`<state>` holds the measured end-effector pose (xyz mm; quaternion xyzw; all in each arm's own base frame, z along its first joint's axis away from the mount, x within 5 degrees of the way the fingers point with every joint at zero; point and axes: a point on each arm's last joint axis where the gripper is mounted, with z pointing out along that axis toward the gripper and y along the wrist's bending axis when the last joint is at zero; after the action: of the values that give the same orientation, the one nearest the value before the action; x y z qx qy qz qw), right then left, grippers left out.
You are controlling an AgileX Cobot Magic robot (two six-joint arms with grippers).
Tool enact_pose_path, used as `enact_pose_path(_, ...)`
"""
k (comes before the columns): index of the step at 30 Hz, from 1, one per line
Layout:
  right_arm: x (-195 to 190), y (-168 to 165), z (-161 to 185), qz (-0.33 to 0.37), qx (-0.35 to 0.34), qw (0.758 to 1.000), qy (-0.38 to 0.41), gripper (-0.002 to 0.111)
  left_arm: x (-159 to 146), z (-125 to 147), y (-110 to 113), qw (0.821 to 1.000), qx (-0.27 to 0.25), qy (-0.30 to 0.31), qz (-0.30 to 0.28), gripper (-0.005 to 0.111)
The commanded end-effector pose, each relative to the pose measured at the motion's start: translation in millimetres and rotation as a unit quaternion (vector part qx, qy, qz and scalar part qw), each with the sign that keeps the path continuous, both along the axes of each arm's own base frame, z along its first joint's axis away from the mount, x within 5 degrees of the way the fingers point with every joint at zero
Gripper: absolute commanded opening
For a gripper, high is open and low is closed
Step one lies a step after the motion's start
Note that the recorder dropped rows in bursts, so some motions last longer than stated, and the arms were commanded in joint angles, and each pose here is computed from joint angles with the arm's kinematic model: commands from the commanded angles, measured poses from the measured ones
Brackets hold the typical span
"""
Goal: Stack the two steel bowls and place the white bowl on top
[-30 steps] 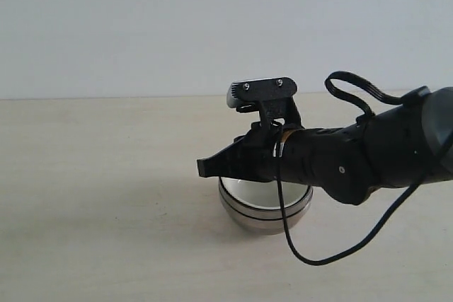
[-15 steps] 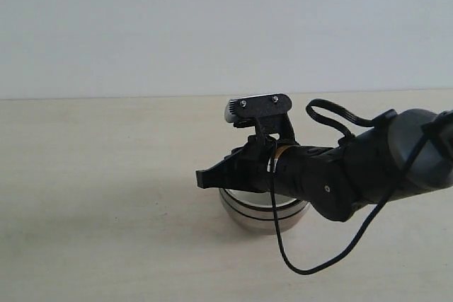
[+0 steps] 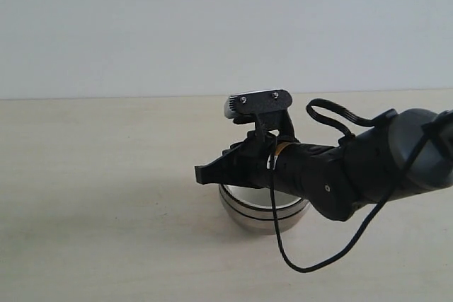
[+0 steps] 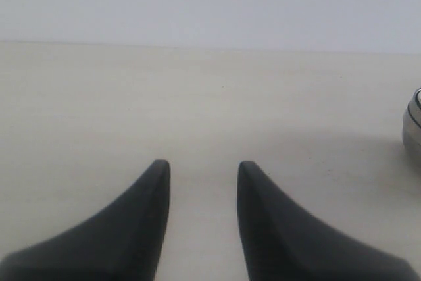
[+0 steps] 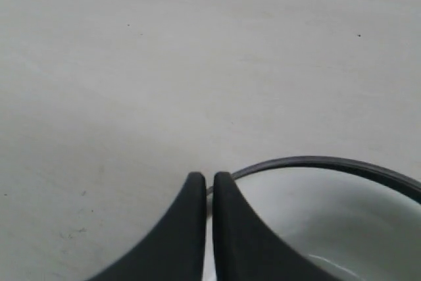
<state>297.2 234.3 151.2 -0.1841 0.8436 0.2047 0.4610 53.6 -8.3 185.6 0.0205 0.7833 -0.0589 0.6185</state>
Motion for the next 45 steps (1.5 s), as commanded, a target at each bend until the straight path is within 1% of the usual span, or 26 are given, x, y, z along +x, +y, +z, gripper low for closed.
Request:
enact_pose_path(1, -4.9, -2.4, 20.8, 0.026, -0.032, 0.999, -0.018, 0.000, 0.1, -0.6, 0.2, 1.000, 0.001, -0.003, 0.002, 0.032)
enact_pose_path(10, -37.7, -25.6, 103.0, 0.063, -0.059, 0.995, -0.043, 0.000, 0.1, -0.6, 0.2, 1.000, 0.001, -0.003, 0.002, 0.032)
enact_pose_path(17, -78.2, -56.4, 168.0, 0.076, -0.048, 0.992, -0.085, 0.000, 0.1, -0.6, 0.2, 1.000, 0.001, -0.003, 0.002, 0.032)
enact_pose_path(23, -112.5, -83.4, 205.5, 0.080, -0.036, 0.989, -0.116, 0.000, 0.1, -0.6, 0.2, 1.000, 0.001, -0.003, 0.002, 0.032)
enact_pose_path(27, -127.1, -95.2, 218.9, 0.076, -0.018, 0.987, -0.141, 0.000, 0.1, -0.6, 0.2, 1.000, 0.001, -0.003, 0.002, 0.032)
enact_pose_path(30, -126.6, -95.8, 210.3, 0.059, 0.021, 0.986, -0.155, 0.000, 0.1, -0.6, 0.2, 1.000, 0.001, -0.003, 0.002, 0.032)
enact_pose_path(33, -116.3, -89.1, 183.3, 0.031, 0.078, 0.985, -0.151, 0.000, 0.1, -0.6, 0.2, 1.000, 0.001, -0.003, 0.002, 0.032)
enact_pose_path(35, -106.0, -81.6, 162.8, 0.019, 0.093, 0.986, -0.134, 0.000, 0.1, -0.6, 0.2, 1.000, 0.001, -0.003, 0.002, 0.032)
enact_pose_path(37, -92.6, -71.0, 144.2, 0.007, 0.098, 0.991, -0.091, 0.000, 0.1, -0.6, 0.2, 1.000, 0.001, -0.003, 0.002, 0.032)
enact_pose_path(39, -80.5, -57.4, 129.1, 0.010, 0.081, 0.995, -0.060, 0.000, 0.1, -0.6, 0.2, 1.000, 0.001, -0.003, 0.002, 0.032)
enact_pose_path(42, -64.1, -32.2, 104.4, 0.030, 0.038, 0.999, -0.022, 0.000, 0.1, -0.6, 0.2, 1.000, 0.001, -0.003, 0.002, 0.032)
enact_pose_path(45, -47.7, -12.5, 86.4, 0.040, 0.010, 0.999, 0.002, 0.000, 0.1, -0.6, 0.2, 1.000, 0.001, -0.003, 0.002, 0.032)
